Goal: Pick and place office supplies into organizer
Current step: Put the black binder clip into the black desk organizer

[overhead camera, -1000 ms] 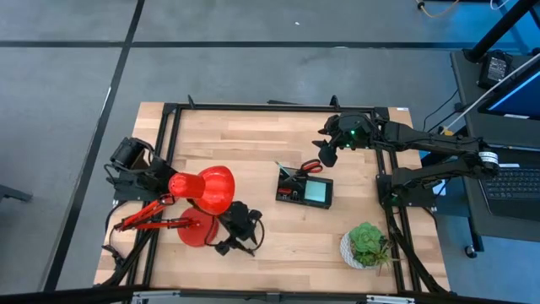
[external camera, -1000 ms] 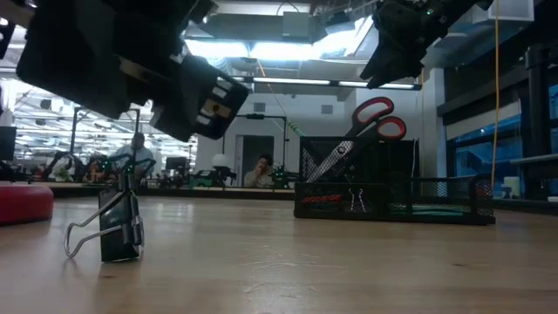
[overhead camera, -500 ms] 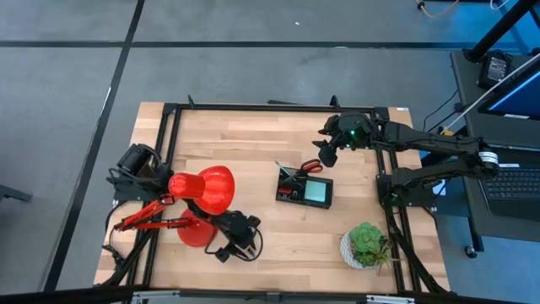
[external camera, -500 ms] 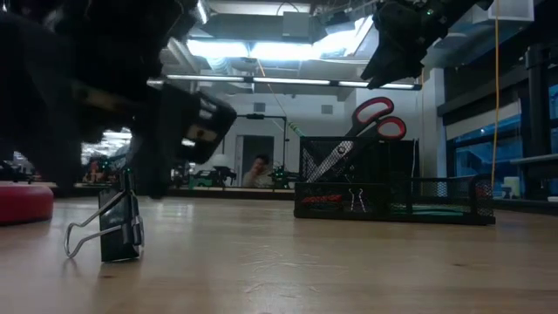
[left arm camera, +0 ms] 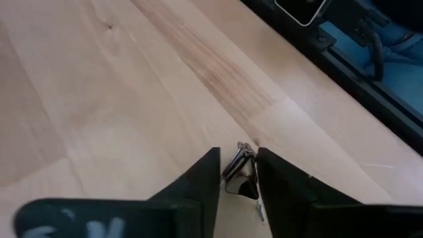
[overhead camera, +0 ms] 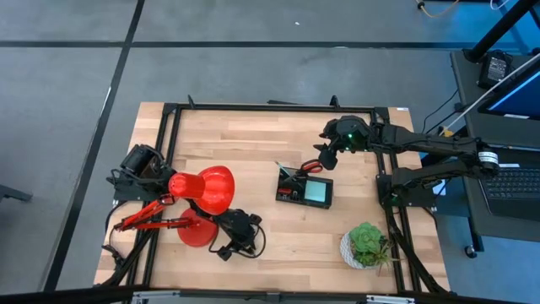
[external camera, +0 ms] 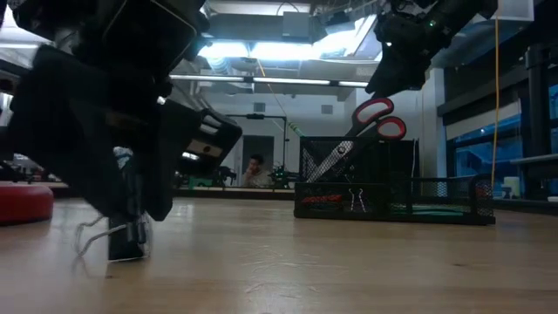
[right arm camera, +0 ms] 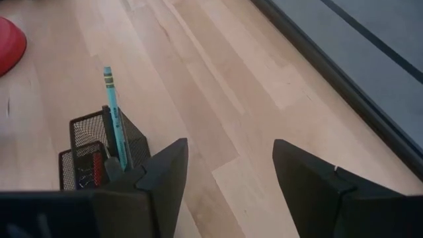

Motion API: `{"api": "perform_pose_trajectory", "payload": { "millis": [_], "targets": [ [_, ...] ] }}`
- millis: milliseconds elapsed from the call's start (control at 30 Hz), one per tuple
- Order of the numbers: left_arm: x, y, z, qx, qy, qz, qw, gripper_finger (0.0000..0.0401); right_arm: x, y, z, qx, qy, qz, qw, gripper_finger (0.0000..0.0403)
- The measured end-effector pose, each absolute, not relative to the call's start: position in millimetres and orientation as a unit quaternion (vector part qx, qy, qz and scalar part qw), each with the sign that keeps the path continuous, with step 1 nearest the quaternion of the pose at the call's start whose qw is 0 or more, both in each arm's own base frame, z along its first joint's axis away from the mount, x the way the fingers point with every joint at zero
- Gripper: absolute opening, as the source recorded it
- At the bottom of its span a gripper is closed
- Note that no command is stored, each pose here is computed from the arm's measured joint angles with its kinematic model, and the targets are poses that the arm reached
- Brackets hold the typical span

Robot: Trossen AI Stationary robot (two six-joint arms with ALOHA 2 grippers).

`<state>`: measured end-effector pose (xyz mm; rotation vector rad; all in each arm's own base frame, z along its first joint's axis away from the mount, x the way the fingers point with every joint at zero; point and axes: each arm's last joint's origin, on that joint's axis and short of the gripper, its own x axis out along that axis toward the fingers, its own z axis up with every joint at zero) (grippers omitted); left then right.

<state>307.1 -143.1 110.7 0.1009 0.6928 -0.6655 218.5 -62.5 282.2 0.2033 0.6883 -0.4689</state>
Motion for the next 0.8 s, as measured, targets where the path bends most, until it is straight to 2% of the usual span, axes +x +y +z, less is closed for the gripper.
{"api": "perform_pose_trajectory", "payload": {
  "millis": [233, 567, 800],
  "targets": [
    [311, -136, 112, 0.054, 0.326, -0.315, 0.890, 0.0041, 219, -62, 282, 0.097, 0.334, -0.227, 0.910, 0.0224],
    [319, -112, 126, 0.040, 0.307, -0.285, 0.907, 0.0039, 218, -63, 282, 0.074, 0.340, -0.218, 0.912, 0.0224],
    [331, -71, 141, 0.066, 0.277, -0.183, 0.941, 0.0039, 218, -63, 282, 0.058, 0.344, -0.212, 0.913, 0.0224]
  ]
}}
